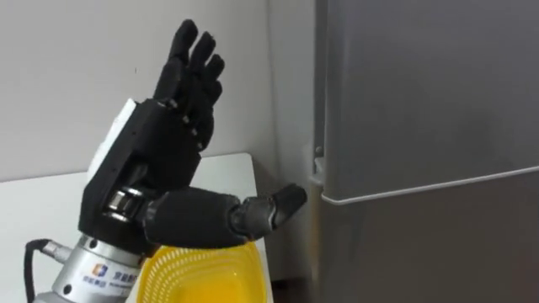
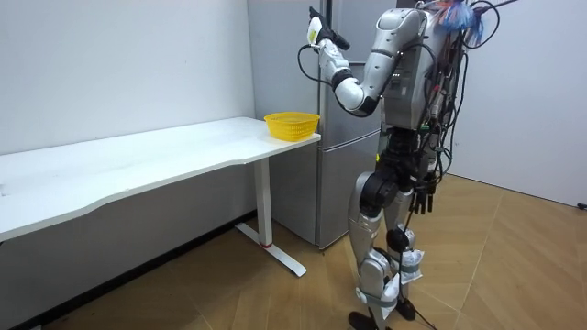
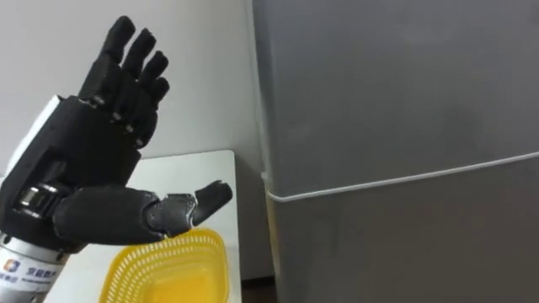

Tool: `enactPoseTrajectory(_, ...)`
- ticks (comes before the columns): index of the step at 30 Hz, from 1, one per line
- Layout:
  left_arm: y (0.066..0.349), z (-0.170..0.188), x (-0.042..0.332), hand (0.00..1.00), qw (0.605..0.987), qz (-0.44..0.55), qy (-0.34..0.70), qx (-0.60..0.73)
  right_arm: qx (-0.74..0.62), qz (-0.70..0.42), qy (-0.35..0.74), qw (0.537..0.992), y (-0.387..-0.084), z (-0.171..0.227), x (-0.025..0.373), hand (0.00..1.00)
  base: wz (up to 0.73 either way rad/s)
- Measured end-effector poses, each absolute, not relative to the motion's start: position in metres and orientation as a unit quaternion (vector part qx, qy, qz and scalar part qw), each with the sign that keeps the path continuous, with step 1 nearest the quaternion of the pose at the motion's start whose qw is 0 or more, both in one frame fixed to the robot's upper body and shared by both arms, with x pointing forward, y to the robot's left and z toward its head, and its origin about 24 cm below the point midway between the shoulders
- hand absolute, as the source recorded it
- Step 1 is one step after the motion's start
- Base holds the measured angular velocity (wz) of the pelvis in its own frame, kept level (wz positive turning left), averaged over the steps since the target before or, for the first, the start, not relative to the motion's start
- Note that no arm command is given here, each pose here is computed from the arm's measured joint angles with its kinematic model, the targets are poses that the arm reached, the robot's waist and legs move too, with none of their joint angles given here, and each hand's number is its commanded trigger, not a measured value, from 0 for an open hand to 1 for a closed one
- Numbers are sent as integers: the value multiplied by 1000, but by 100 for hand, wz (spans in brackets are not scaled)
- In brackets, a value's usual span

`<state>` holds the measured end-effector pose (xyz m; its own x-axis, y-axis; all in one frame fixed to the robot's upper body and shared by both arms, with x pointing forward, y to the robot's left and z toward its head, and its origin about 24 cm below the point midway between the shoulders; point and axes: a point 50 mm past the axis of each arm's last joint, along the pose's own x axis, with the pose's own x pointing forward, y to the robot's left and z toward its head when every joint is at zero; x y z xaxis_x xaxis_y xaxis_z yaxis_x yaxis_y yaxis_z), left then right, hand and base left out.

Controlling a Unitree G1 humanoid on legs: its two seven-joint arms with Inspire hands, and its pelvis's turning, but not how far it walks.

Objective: Retrieve from the upper fridge

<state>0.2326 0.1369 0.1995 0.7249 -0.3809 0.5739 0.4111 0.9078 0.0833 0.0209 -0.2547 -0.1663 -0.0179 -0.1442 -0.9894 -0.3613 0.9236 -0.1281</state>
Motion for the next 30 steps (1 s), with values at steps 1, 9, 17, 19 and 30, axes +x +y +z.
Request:
enactPoseTrajectory(1,133,198,232,0,927,-225,-300,-25,-182,84,707,678,-254,-166,23,0,0)
enactPoseTrajectory(9,107,187,229,0,913,-310,-265,-23,-218,107,692,680,-251,-166,38,0,0)
enactPoseTrajectory(17,101,175,234,0,913,-332,-235,-26,-241,126,686,675,-248,-167,42,0,0)
enactPoseTrajectory(19,99,170,236,0,914,-336,-223,-32,-241,126,684,677,-248,-167,44,0,0)
enactPoseTrajectory(30,95,166,237,100,915,-342,-211,-43,-242,119,677,685,-248,-166,52,0,0)
